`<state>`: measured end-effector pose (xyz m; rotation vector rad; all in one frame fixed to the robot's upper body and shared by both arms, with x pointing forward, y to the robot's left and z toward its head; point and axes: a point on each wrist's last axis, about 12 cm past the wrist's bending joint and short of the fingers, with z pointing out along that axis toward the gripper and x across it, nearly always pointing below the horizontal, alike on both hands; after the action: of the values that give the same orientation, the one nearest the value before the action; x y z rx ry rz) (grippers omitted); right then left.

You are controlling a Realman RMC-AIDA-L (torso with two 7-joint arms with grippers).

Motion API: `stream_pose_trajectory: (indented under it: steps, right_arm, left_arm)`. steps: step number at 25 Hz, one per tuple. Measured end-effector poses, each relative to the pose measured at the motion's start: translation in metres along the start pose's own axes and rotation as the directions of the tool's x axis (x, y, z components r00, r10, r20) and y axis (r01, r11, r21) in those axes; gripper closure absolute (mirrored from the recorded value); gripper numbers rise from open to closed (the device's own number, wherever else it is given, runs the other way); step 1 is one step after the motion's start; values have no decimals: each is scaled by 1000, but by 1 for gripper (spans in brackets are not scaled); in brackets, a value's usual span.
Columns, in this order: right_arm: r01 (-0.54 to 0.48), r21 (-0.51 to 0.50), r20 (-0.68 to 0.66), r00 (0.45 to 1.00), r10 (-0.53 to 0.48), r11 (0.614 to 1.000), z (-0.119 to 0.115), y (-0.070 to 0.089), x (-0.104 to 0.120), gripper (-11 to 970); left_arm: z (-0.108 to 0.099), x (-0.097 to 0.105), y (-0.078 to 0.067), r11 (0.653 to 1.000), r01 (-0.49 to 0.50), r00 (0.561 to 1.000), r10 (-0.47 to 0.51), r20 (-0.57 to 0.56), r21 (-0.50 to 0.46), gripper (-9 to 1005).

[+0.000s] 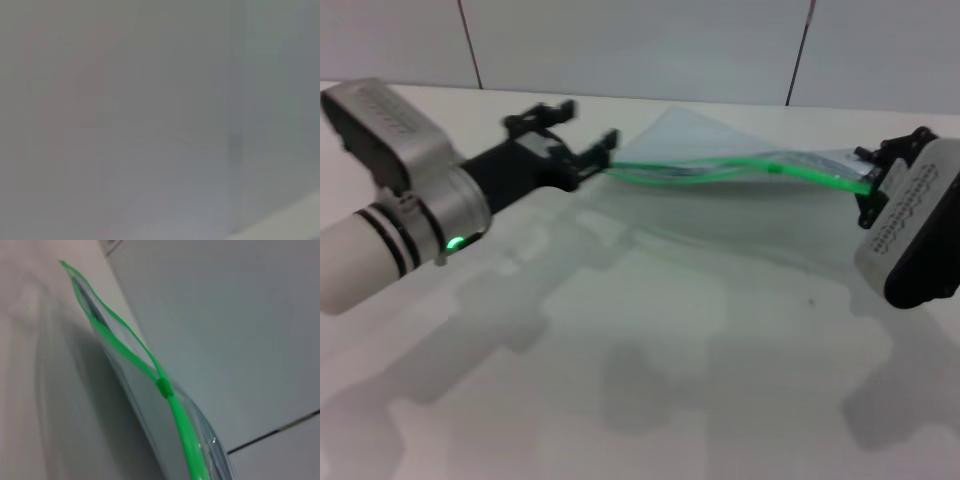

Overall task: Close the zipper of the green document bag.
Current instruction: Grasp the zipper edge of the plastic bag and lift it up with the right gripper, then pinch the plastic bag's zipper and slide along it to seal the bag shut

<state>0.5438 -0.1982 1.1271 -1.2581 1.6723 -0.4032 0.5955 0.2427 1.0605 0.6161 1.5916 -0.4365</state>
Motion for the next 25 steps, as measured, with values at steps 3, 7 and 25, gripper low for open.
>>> stream_pose_trajectory:
  steps: [3, 7, 25]
  right_arm:
    - [-12, 8, -13, 1000, 12, 1000, -2, -4, 3, 870]
    - [-63, -6, -19, 998, 63, 998, 2, -5, 8, 872]
    - [-82, -118, -26, 996, 80, 990, -22, -4, -14, 879]
  left_arm:
    - [6, -8, -13, 989, -84, 996, 84, 3, 119, 301]
    - [8, -17, -25, 953, -213, 977, 211, 31, 216, 302]
    - [8, -37, -47, 852, -413, 911, 395, 121, 323, 303]
